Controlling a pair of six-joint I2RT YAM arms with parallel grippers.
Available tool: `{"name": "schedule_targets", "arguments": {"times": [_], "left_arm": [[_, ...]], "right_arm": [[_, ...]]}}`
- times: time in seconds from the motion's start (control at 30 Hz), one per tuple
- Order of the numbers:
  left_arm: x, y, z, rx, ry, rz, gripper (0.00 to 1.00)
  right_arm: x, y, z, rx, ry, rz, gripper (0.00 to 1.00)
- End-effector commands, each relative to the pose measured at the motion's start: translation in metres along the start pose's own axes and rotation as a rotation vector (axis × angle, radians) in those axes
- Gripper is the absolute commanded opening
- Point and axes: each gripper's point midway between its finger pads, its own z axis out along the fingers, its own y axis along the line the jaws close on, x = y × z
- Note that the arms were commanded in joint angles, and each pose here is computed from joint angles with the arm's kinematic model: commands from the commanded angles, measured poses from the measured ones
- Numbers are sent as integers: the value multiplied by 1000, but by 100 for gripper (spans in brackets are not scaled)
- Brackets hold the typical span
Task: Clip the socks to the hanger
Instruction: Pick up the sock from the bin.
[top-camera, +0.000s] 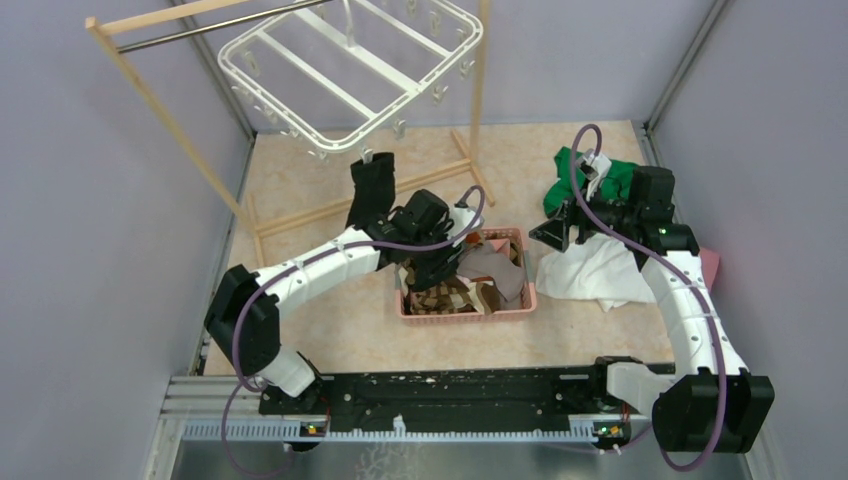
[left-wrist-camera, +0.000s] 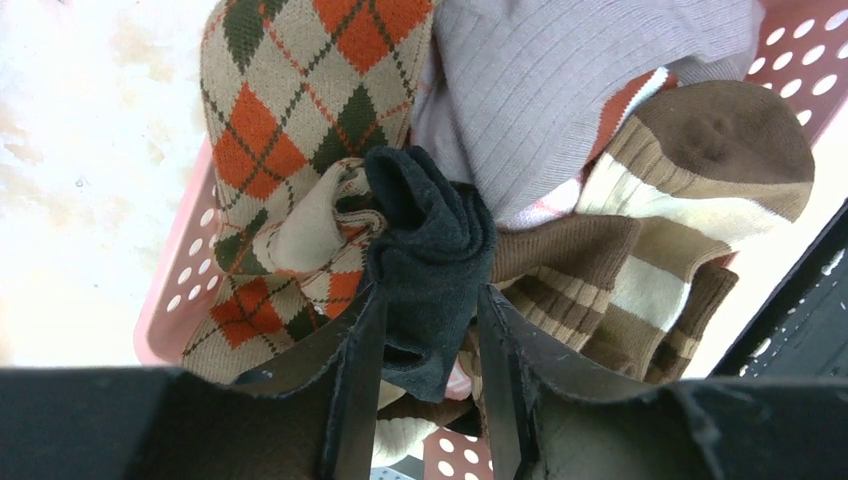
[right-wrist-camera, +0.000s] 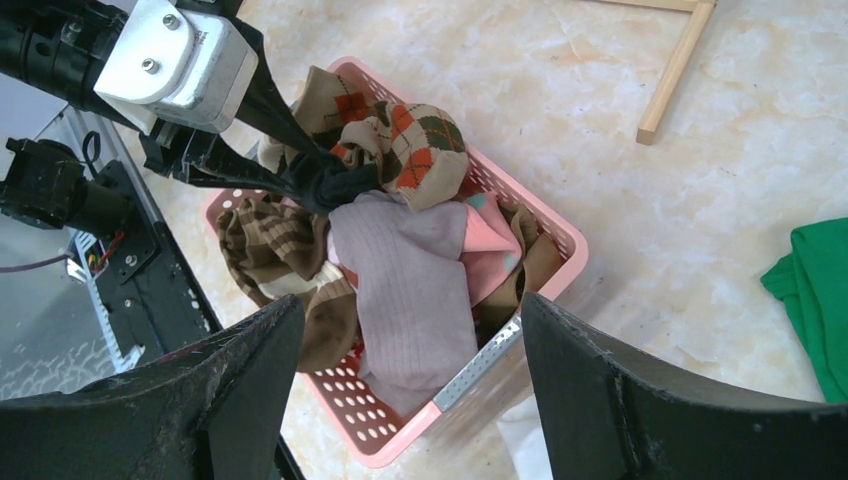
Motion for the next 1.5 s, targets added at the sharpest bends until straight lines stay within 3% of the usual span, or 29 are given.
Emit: {"name": "schedule_targets", "arguments": {"times": [0.0,0.1,0.2,0.27,0.43,0.5,0.7,0.83,0.97,1.17,1.33,1.47], "left_arm": [[-12,9,-7,-41,-55,-12,45],[-12,19,-6,-99,-46,-32,58],[-17,19,-7,-98,-64,-33,57],[-20,18,-8,-93,-79,-31,54],[-19,15,-7,-77,-83,-37,33],[-18,13,-6,-69,-83,-37,32],[-12,13,-1,-68,-61,-44,46],[-8,14,2,-73,-52,-44,46],[-5,13,6,-65,-46,-46,33],[-18,7,-6,-37,-88,-51,0],[-30,-7,-26,29,-155,-38,0],[-41,-23,-47,100,-257,11,0]], "right_arm": [[-9,6,-4,-13,-39,-34,78],[-10,7,-4,-14,-41,-36,78],[-10,8,-5,-17,-43,-34,78],[-10,9,-5,-19,-43,-34,78],[-10,9,-5,-22,-44,-31,78],[-10,10,-5,-24,-45,-31,78],[-11,11,-5,-27,-47,-32,78],[-11,11,-5,-30,-47,-32,78],[-12,12,-5,-31,-49,-31,78],[-12,15,-7,-42,-49,-52,77],[-15,30,-12,-116,-66,-165,75],[-19,53,-20,-206,-124,-363,76]]}}
